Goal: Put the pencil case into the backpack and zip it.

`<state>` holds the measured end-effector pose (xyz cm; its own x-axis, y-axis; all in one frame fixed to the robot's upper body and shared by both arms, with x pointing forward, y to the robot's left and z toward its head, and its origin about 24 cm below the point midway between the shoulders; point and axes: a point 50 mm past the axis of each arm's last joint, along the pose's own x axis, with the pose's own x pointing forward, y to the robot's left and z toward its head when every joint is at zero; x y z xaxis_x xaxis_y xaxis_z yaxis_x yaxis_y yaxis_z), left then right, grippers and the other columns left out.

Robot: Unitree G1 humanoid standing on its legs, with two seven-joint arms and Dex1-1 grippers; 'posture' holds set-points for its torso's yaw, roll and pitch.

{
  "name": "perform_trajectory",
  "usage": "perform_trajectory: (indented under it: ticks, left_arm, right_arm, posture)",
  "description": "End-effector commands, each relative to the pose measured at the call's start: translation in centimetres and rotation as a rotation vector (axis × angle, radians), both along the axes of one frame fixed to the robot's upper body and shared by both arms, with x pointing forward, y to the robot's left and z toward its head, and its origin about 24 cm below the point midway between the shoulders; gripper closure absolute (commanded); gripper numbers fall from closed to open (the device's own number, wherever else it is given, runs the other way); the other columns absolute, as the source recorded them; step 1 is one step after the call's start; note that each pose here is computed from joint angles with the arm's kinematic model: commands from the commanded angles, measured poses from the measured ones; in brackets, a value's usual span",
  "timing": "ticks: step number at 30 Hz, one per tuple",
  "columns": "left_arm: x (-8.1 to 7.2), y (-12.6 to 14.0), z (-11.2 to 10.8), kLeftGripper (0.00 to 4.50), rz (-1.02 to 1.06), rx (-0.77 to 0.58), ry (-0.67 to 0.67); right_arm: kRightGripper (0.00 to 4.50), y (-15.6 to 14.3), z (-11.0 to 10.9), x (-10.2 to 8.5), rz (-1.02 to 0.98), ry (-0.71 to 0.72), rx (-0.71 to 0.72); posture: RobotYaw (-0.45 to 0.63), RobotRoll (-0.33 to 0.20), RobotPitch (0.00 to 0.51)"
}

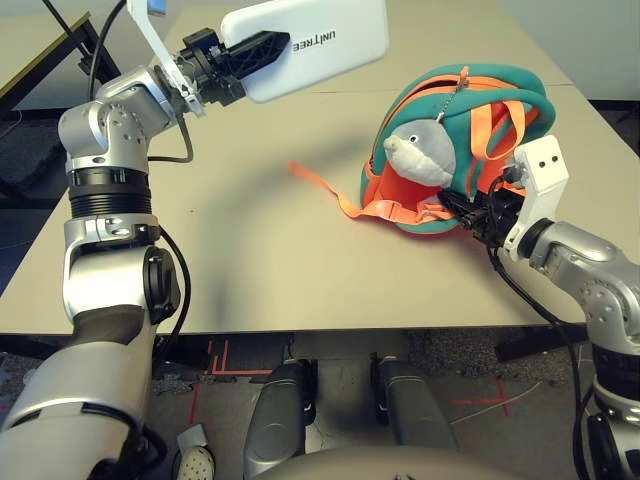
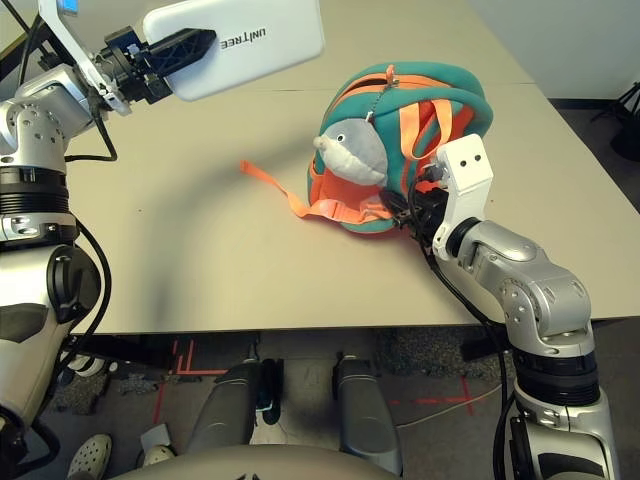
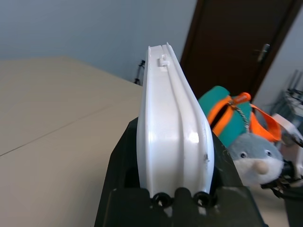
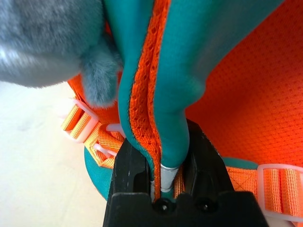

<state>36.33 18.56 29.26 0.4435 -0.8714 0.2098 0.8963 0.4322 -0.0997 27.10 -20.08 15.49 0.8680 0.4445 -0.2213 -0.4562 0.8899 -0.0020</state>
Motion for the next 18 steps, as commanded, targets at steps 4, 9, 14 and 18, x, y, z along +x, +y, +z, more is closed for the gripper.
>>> perform_trajectory:
  ticks: [4,9,14,18]
  left_arm:
    - [-0.59,0.16,1.99,3.31,-0.078,0.036,-0.053]
    - [-0.70,0.32,2.52,3.31,-0.111,0.039,-0.052]
    - [-0.86,-0.08,2.30,3.31,-0.159,0.075,-0.042]
    - [-1.02,-0.58,1.87,3.31,-0.197,0.115,-0.032]
  right_arm:
    - [3.75,-1.02,-2.17,-0.19,-0.051,0.106,-0.050]
    - [3.75,-0.85,-2.40,-0.27,-0.045,0.113,-0.049]
    - [3.75,-0.73,-2.42,-0.19,-0.044,0.112,-0.047]
    - [3.75,-0.64,-1.83,0.14,-0.050,0.081,-0.028]
  posture:
    - [-0.19,0.000,0.129]
    - [-0.20,0.000,0.132]
    - [-0.20,0.000,0.133]
    - [-0.20,0.000,0.133]
